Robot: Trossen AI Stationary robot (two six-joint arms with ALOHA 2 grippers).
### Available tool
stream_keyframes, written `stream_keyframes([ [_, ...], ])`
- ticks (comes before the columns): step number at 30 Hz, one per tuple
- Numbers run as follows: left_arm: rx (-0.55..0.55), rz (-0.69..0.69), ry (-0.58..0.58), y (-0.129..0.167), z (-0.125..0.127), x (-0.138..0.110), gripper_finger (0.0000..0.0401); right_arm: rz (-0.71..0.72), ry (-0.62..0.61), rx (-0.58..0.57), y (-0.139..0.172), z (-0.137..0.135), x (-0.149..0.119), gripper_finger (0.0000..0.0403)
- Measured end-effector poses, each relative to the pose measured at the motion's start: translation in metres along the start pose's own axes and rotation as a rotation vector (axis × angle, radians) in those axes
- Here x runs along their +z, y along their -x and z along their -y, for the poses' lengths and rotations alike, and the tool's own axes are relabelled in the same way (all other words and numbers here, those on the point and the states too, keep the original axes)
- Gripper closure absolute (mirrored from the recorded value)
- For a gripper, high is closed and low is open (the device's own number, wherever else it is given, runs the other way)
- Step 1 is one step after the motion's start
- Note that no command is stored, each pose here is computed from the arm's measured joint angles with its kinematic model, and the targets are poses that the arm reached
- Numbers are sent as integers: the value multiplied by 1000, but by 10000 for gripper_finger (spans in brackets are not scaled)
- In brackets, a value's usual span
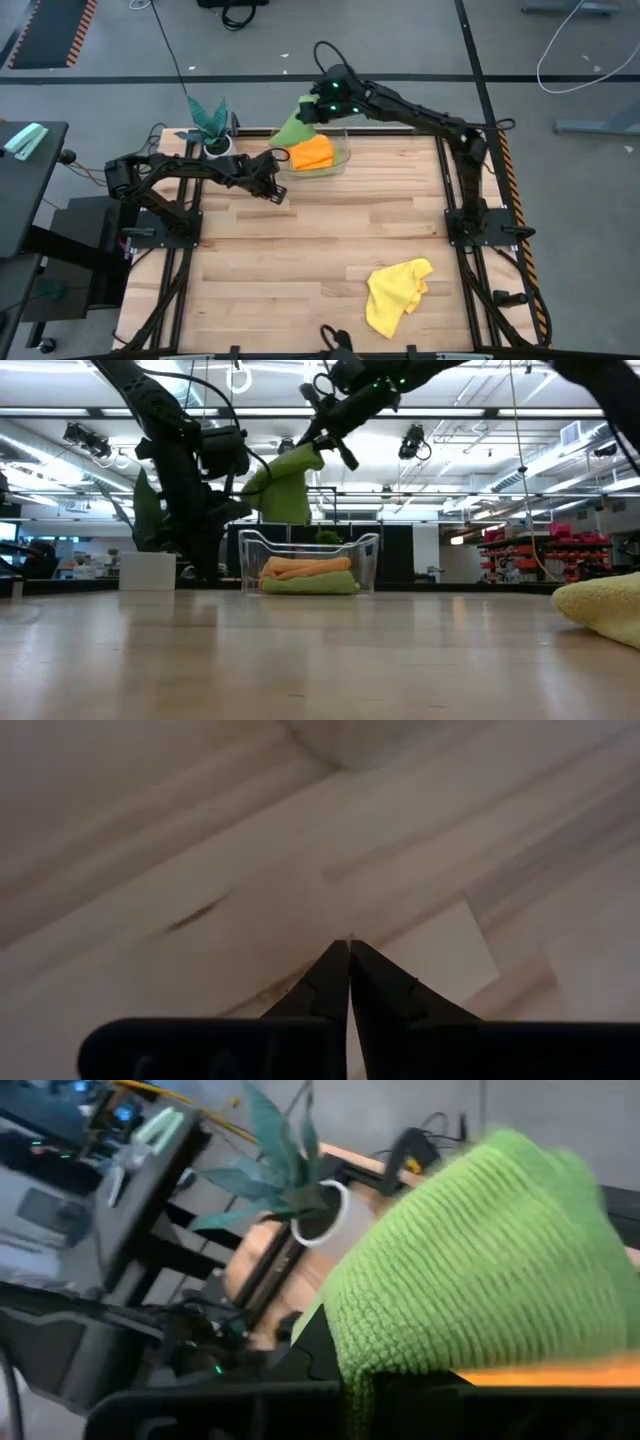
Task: Fold microfiber towels
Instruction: Put the green microfiber cloth into the transparent bin
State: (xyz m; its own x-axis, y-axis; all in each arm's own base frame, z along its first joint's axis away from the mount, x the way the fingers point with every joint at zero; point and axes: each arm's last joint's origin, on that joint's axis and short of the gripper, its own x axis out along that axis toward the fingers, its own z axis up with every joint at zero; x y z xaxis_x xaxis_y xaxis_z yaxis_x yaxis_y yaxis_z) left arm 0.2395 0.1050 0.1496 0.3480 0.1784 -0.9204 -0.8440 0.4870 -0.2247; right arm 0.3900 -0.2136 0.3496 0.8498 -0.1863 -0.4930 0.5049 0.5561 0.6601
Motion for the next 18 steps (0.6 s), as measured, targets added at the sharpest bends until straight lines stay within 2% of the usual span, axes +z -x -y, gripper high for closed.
stream_keyframes([
  [4, 8, 16, 17, 0, 0, 1, 390, -46, -12, 5, -16, 4, 8, 394],
  [8, -10, 43, 22, 0, 2, 3, 391, -129, -62, -42, -35, 27, 9, 394],
  [14, -53, 102, 29, 1, 6, 9, 376, -231, -113, -76, -58, 52, 0, 394],
  [18, -51, 100, 29, 0, 6, 9, 371, -312, -125, -131, -59, 60, -9, 394],
])
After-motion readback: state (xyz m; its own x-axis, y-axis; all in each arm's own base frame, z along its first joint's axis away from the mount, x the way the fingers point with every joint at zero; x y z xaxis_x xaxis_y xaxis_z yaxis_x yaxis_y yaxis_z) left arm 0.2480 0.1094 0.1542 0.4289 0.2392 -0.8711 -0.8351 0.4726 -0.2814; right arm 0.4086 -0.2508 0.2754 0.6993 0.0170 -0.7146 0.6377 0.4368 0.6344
